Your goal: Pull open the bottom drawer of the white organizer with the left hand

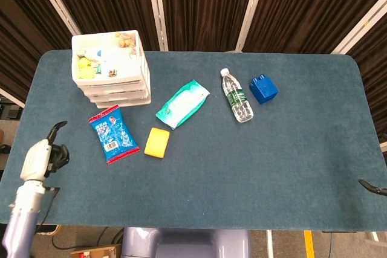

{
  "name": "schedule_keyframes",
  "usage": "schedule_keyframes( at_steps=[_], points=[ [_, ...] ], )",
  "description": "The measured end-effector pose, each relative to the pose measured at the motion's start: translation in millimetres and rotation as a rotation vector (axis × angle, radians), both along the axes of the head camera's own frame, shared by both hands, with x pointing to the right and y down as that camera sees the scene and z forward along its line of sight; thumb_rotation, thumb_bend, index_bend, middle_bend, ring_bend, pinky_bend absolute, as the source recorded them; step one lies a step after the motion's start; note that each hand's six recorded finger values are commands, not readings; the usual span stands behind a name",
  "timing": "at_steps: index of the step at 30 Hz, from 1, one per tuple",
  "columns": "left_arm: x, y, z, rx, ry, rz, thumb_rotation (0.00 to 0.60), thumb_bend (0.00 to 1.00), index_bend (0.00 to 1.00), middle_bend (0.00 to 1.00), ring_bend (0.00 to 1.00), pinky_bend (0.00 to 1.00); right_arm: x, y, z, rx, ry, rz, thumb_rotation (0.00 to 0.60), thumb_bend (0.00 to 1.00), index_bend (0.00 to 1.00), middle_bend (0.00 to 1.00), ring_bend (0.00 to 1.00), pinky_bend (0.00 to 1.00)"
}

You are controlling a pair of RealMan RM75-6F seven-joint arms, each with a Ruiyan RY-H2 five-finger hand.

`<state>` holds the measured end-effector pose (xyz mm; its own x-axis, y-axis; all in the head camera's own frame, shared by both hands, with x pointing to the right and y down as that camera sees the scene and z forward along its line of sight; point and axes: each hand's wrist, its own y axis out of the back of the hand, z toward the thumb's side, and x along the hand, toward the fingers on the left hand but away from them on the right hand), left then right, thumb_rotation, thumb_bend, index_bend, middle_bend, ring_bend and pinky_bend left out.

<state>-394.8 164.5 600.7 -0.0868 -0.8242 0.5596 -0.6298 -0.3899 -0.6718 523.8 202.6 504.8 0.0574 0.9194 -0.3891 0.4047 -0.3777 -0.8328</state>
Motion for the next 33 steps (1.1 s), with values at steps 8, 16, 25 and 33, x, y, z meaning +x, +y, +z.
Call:
schedule_keyframes(
  at_steps=[8,16,25,33],
  points=[
    [42.3,-28.4,32.4,-0.122,0.256,-0.205,0.6,0.78,0.1,0.96,0.89,0.87,0.5,-2.8,2.5,-0.014,-0.015,0.008,0.6,0.14,0.0,0.0,0.0,0.0],
    [72.0,-62.0,60.4,-0.155,0.364,-0.274,0.6,0.78,0.1,0.96,0.9,0.88,1.4,-7.0,5.1,-0.026,-0.03,0.019,0.6,0.14,0.0,0.0,0.0,0.0],
    [94.1,-82.9,88.6,-0.2,0.396,-0.338,0.6,0.78,0.1,0.96,0.9,0.88,1.9,-6.7,3.2,-0.026,-0.046,0.025,0.6,0.14,0.0,0.0,0.0,0.0],
    [104.1,-90.5,112.4,-0.236,0.377,-0.375,0.6,0.78,0.1,0.96,0.9,0.88,3.1,-7.5,2.7,-0.029,-0.055,0.032,0.6,0.14,0.0,0.0,0.0,0.0]
  ],
)
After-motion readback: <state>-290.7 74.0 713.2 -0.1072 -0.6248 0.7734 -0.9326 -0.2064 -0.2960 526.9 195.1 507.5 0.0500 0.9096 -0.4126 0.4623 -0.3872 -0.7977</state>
